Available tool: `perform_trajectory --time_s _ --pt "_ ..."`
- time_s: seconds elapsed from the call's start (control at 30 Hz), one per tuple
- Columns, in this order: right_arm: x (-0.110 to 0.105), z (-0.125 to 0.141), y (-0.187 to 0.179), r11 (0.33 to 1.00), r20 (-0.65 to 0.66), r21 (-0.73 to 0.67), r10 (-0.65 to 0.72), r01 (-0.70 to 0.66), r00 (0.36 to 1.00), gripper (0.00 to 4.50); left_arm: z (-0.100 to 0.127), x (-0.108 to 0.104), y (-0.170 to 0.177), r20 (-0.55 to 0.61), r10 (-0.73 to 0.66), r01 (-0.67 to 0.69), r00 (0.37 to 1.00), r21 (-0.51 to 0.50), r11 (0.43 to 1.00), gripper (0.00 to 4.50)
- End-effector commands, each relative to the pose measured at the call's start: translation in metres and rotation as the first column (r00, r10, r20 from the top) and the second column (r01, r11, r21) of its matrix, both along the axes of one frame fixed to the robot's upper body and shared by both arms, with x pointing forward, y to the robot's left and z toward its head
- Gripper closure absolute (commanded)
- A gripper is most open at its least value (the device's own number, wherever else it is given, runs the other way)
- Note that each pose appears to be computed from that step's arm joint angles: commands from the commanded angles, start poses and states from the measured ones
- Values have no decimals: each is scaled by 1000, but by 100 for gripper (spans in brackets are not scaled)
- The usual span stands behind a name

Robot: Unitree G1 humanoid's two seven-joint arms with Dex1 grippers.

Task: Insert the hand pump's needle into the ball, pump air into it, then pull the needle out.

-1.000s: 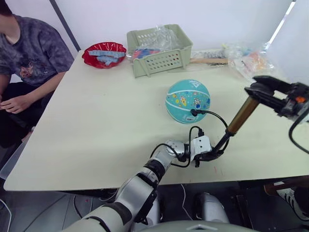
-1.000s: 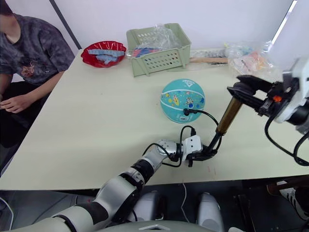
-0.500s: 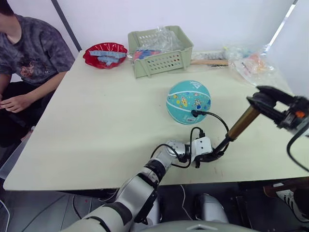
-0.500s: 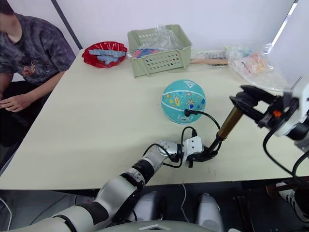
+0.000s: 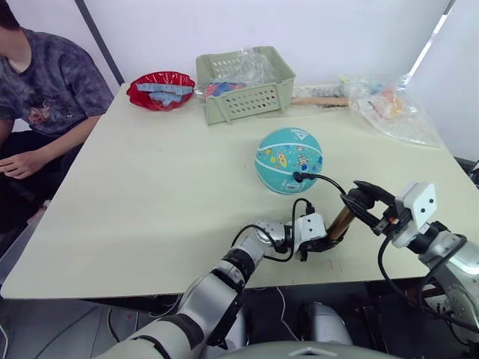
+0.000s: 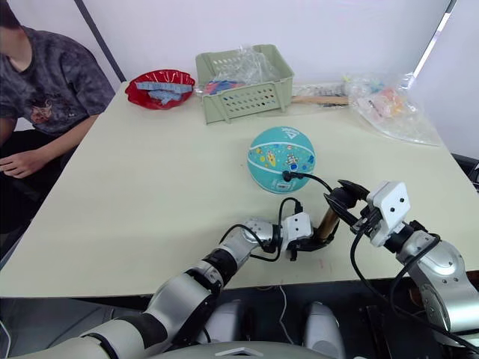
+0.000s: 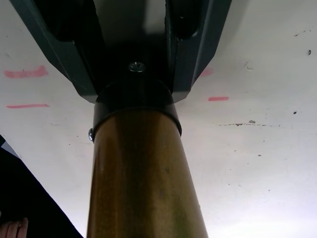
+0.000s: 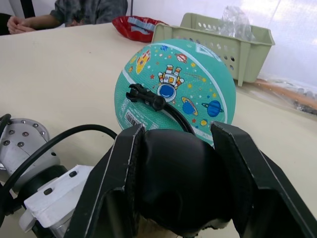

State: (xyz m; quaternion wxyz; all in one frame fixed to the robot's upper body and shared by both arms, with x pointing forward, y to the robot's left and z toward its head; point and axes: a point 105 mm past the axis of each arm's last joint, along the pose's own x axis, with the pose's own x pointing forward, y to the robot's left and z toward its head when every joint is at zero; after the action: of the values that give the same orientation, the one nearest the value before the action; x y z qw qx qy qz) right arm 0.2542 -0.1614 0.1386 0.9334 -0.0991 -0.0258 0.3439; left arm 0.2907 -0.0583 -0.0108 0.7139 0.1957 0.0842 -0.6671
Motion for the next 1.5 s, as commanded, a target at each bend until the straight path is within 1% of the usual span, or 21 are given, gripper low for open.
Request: perform_trajectory --time_s 0.03,0.07,0.13,0.17,0.2,0.27,0.37,0.57,0.7,0.87,0.97,1.0,1.1,1.17,1.2,1.27,1.37,1.5 --pt "0 -12 4 1000 -102 21 25 -23 994 290 -35 -18 15 -90 -12 23 996 121 992 337" --pt "2 -2 3 999 -78 20 30 -29 996 290 -35 -18 15 -91 -13 24 996 122 992 337" --pt "4 7 2 999 -59 14 35 -34 998 290 -35 -19 15 -92 -13 25 996 122 992 337" --pt "5 16 1 999 -42 16 41 -40 998 290 -36 -19 15 -92 -14 26 996 122 992 337" --pt "9 37 -4 999 1 27 43 -43 999 290 -36 -19 15 -92 -16 27 996 122 992 337" --pt "12 68 -12 998 62 39 44 -47 997 290 -36 -20 14 -91 -19 30 996 123 992 337" --pt "15 99 -28 999 108 42 24 -29 994 290 -36 -19 15 -89 -20 31 996 125 992 337" --pt "11 147 -46 997 183 71 14 -27 983 290 -36 -18 16 -89 -16 28 996 130 991 337" --pt "5 174 -49 995 234 92 22 -45 972 290 -36 -19 16 -90 -17 28 996 128 991 337" --pt "-1 192 -48 991 287 108 43 -77 957 290 -36 -19 16 -91 -18 30 996 128 991 337" --pt "-3 189 -46 988 273 121 59 -95 960 290 -36 -19 16 -92 -19 31 996 128 991 337" --pt "-2 184 -45 990 258 104 63 -93 964 290 -36 -19 16 -92 -19 30 996 128 991 337" --pt "3 156 -44 997 184 33 63 -70 981 290 -35 -18 16 -91 -17 28 996 127 992 337" --pt "6 127 -38 998 127 0 62 -62 990 290 -35 -18 16 -91 -14 25 996 127 992 337" --pt "7 113 -35 998 100 10 59 -60 993 290 -36 -18 16 -92 -12 24 996 127 992 337" --pt "7 95 -31 998 69 23 56 -58 996 290 -36 -18 17 -93 -11 23 996 128 992 337" --pt "7 64 -31 999 3 5 39 -39 999 290 -37 -19 18 -95 -15 27 995 132 991 337" --pt "5 27 -19 999 -66 22 37 -36 997 290 -37 -18 18 -94 -11 23 996 131 991 337"
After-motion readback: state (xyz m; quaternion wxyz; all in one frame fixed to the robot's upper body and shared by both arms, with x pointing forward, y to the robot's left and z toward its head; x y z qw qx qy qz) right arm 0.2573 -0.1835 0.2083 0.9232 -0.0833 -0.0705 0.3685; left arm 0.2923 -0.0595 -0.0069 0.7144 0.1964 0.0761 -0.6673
